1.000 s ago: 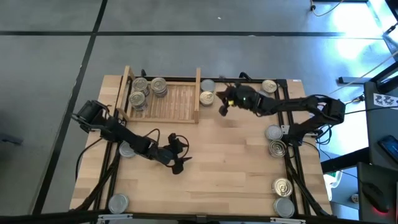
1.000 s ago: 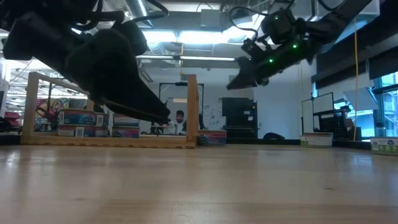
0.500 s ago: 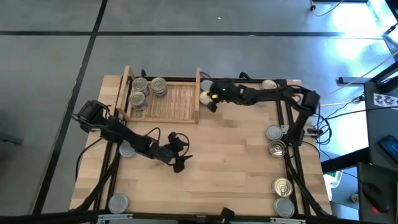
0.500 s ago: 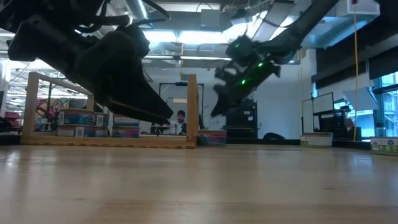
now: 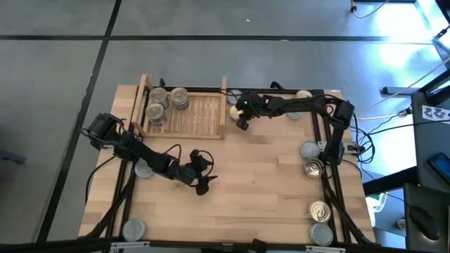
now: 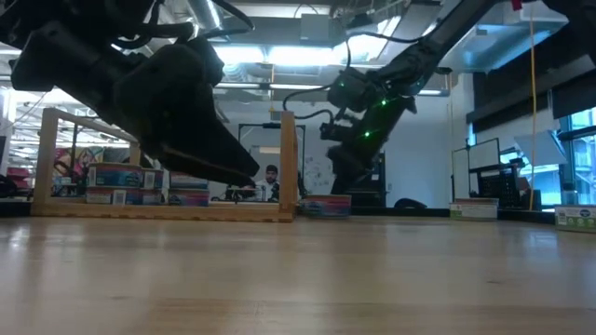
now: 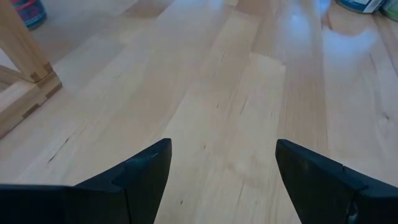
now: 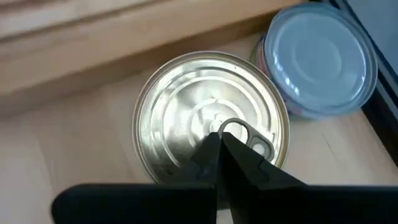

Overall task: Stack canned seafood by type on shelf
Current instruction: Move the blue tuna can from the top center to the center, then put the blue tuna can on the shelf

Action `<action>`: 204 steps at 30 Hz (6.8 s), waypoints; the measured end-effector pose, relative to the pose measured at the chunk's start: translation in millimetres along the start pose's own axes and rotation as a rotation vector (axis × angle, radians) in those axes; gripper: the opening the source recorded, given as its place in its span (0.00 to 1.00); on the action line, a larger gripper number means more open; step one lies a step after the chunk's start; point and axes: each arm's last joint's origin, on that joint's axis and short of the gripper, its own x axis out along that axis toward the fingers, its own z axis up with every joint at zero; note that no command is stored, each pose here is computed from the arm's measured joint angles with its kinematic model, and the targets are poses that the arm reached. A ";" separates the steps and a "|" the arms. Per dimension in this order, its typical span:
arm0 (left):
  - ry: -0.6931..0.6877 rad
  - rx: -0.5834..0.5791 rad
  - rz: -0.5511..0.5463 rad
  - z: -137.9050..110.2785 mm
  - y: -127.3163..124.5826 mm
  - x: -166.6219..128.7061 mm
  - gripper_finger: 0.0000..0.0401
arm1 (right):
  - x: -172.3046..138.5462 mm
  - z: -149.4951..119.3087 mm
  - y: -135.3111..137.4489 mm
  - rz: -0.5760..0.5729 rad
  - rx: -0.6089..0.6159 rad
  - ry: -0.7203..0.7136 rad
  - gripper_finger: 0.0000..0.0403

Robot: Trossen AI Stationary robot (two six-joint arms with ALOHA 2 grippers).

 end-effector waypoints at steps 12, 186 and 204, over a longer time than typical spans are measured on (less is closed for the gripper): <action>-0.004 0.012 0.008 0.3 0.6 0.3 0.71 | -14.7 -21.8 85.2 -0.104 -0.264 0.145 0.05; -0.088 0.586 0.018 18.8 25.0 20.5 0.71 | -94.3 -79.0 204.4 0.052 -0.679 -0.314 0.47; -0.186 0.611 -0.028 28.4 20.5 19.3 0.67 | -100.1 -56.9 215.6 0.185 -0.582 -0.591 0.47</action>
